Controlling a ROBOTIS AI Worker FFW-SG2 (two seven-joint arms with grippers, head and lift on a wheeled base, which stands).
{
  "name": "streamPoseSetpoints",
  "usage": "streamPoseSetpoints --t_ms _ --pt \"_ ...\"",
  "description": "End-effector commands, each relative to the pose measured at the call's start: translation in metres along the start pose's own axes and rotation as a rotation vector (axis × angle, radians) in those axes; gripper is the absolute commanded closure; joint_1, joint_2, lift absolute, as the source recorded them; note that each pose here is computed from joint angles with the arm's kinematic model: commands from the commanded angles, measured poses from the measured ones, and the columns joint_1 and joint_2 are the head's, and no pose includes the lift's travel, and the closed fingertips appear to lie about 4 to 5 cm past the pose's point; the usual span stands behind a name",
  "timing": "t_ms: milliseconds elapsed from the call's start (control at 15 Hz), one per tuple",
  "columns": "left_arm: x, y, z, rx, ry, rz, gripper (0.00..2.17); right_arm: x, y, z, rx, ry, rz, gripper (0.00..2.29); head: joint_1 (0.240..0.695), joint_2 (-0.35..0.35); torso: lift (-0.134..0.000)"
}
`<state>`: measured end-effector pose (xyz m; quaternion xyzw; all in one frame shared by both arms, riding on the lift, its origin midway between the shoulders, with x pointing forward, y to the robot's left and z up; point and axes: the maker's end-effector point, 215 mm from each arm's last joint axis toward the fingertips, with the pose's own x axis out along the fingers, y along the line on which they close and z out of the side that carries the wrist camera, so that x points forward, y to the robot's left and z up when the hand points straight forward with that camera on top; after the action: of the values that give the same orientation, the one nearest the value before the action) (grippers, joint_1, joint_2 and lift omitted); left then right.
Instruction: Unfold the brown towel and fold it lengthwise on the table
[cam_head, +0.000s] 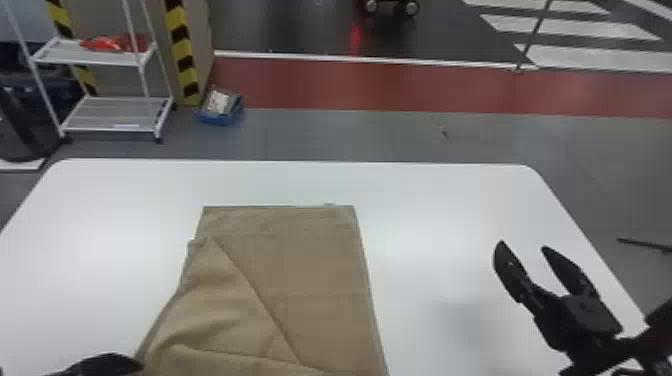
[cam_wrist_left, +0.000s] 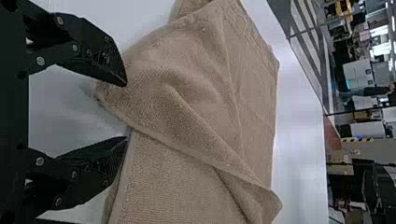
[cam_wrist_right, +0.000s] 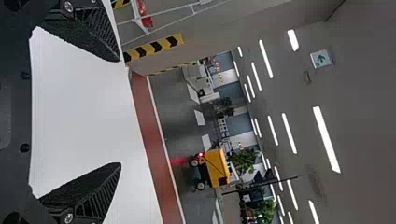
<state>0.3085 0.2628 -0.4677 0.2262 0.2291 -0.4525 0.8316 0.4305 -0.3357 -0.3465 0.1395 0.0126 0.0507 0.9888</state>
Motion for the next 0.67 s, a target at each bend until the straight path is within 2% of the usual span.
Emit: streamPoseSetpoints --t_ms 0,133,200,267,467,533,600 --pt "0.001 -0.001 0.001 0.006 -0.005 0.001 0.72 0.001 0.0 0.001 0.002 -0.002 0.001 0.08 0.695 -0.113 -0.117" --pt "0.0 0.0 0.001 0.005 -0.003 0.004 0.8 0.001 0.0 0.0 0.004 -0.001 0.001 0.08 0.695 -0.114 -0.117" --pt "0.0 0.001 0.001 0.007 -0.002 0.006 1.26 0.001 0.0 0.001 0.005 -0.004 0.002 0.08 0.695 -0.113 -0.117" --pt "0.0 0.001 -0.001 -0.014 0.0 0.002 1.38 0.001 0.0 0.001 0.005 -0.004 0.002 0.08 0.695 -0.113 -0.117" --pt "-0.002 0.005 0.0 -0.021 0.001 0.013 1.39 0.005 0.003 0.0 0.003 0.004 0.011 0.08 0.695 -0.108 -0.117" --pt "-0.004 0.007 0.003 -0.013 -0.001 0.018 1.39 0.009 0.008 -0.004 -0.013 0.022 0.018 0.08 0.695 -0.105 -0.117" --pt "-0.007 0.009 0.009 -0.004 -0.001 0.023 1.39 0.019 0.015 -0.01 -0.063 0.06 0.031 0.08 0.695 -0.102 -0.117"
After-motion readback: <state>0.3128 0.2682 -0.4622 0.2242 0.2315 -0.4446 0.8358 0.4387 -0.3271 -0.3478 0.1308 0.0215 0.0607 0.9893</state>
